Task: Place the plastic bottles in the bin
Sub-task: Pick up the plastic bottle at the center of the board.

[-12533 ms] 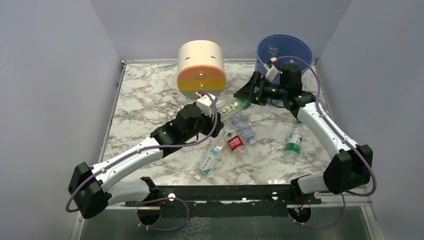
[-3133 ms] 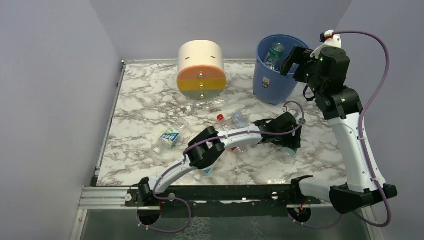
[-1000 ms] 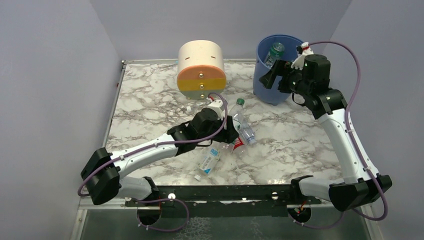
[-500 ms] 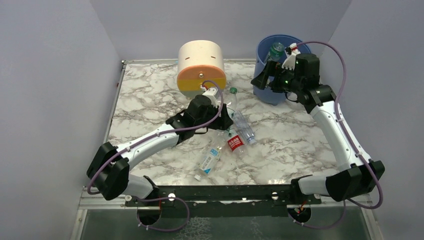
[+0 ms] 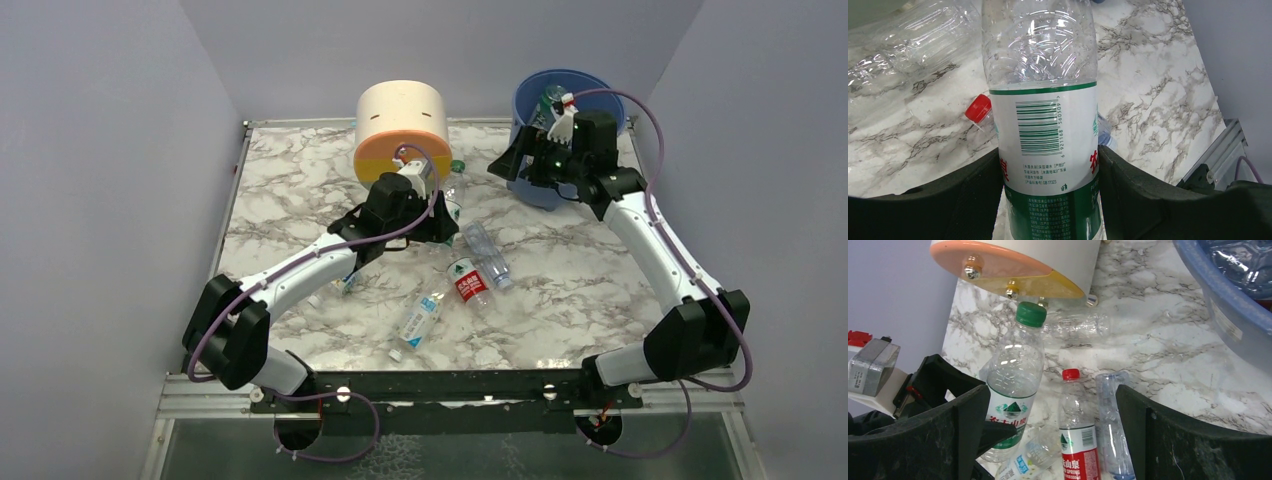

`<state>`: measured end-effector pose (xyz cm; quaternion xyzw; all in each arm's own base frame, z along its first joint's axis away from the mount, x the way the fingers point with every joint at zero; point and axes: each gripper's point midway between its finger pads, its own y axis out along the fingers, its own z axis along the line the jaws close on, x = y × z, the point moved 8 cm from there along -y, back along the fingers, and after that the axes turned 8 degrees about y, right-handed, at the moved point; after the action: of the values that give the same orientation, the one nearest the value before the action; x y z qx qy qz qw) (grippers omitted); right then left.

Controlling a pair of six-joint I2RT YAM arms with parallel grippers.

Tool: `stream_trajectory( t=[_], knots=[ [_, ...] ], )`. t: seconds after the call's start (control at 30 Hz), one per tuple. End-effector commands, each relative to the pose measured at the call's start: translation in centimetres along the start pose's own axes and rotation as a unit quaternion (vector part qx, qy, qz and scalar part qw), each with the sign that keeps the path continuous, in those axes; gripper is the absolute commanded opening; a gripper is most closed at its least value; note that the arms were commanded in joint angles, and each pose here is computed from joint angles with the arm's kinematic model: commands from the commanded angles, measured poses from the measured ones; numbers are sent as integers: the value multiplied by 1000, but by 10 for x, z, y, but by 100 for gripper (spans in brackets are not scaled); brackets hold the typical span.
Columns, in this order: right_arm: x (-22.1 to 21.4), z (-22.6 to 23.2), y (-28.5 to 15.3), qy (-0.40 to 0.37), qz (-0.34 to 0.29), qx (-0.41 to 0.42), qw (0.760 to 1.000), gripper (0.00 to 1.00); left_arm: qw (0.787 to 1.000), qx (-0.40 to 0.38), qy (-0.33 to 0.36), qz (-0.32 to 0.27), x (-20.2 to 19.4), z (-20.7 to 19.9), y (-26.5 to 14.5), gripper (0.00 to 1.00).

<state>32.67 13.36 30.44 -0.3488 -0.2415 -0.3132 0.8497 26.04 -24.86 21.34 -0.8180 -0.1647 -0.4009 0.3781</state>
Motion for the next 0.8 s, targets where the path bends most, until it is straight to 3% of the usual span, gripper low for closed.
stream_trajectory(
  t=[0.0, 0.43, 0.77],
  knots=[
    [2, 8, 8, 6, 9, 44, 999, 100, 999, -25, 15, -29, 19, -7, -5, 66],
    [-21, 7, 21, 62, 68, 114, 989, 100, 999, -38, 12, -32, 19, -7, -5, 66],
    [-30, 16, 29, 69, 95, 133, 984, 90, 989, -139, 26, -48, 22, -26, -11, 66]
  ],
)
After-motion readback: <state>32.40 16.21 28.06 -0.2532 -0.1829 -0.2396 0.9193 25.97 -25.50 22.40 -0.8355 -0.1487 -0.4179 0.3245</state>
